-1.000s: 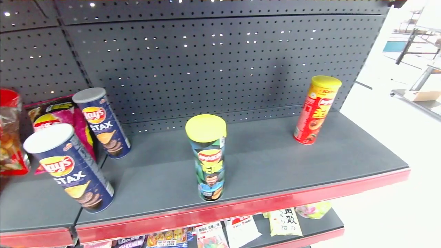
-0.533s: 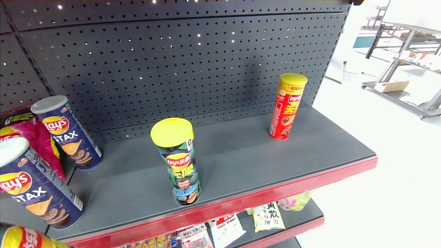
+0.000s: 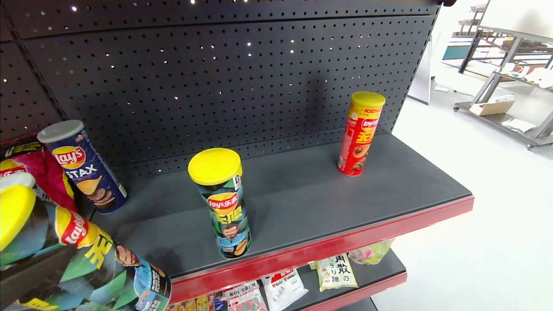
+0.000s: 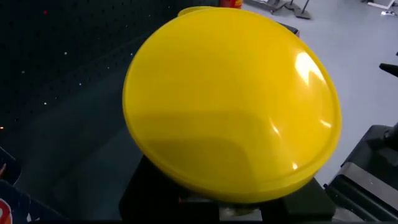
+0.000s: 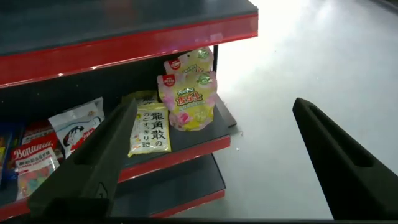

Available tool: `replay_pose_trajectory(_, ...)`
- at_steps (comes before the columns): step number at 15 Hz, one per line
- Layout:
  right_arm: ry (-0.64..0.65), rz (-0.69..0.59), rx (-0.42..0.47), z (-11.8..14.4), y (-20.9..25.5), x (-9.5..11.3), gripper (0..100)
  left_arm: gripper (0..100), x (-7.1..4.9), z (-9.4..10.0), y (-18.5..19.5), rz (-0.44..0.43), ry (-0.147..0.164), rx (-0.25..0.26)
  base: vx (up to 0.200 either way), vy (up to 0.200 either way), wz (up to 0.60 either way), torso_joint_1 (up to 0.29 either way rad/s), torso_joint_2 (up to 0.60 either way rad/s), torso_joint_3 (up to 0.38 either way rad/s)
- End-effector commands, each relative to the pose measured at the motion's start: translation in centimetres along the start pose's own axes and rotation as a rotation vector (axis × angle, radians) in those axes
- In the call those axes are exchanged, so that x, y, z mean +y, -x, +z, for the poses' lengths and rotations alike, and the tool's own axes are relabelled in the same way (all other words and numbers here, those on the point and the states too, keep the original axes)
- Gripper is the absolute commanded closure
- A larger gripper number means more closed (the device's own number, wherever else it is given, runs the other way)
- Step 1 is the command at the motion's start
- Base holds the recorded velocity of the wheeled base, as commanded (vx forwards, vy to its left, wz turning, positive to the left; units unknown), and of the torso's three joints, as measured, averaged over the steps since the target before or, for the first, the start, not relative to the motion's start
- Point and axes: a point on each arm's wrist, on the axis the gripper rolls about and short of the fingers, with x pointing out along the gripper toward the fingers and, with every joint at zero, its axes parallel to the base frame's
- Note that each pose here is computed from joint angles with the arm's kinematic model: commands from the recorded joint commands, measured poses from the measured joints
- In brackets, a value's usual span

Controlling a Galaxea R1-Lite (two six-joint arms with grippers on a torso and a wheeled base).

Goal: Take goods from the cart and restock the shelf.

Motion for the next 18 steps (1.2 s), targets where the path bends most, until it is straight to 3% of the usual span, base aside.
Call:
replay_pose_trajectory(1, 0.005, 0.001, -0.001, 0.1, 0.0, 0.0, 0, 100, 1.2, 0.3, -1.5, -0.001, 0.031, 0.042, 0.000, 0.000, 0.00, 0.000, 0.00, 0.000)
replay_pose_trajectory(3, 0.051, 0.025, -0.002, 0.1, 0.0, 0.0, 0, 100, 1.6, 1.1, -2.0, -0.001, 0.028, 0.037, 0.000, 0.000, 0.00, 0.000, 0.00, 0.000)
replay_pose_trajectory(5, 0.009, 0.056, 0.003, 0.1, 0.0, 0.0, 0, 100, 1.8, 1.3, -2.3, -0.001, 0.029, 0.040, 0.000, 0.000, 0.00, 0.000, 0.00, 0.000)
replay_pose_trajectory(8, 0.011, 0.193, -0.021, 0.0, 0.2, -0.3, 0, 100, 1.8, 1.4, -2.4, -0.004, 0.029, 0.040, 0.000, 0.000, 0.00, 0.000, 0.00, 0.000)
replay_pose_trajectory(11, -0.014, 0.132, -0.095, -0.3, 0.7, -0.3, 0, 100, 1.9, 1.5, -2.5, -0.001, 0.030, 0.041, 0.000, 0.000, 0.00, 0.000, 0.00, 0.000)
replay_pose_trajectory(18, -0.020, 0.106, -0.095, -0.3, 0.7, -0.4, 0, 100, 2.2, 1.3, -2.9, 0.000, 0.041, 0.056, 0.000, 0.000, 0.00, 0.000, 0.00, 0.000)
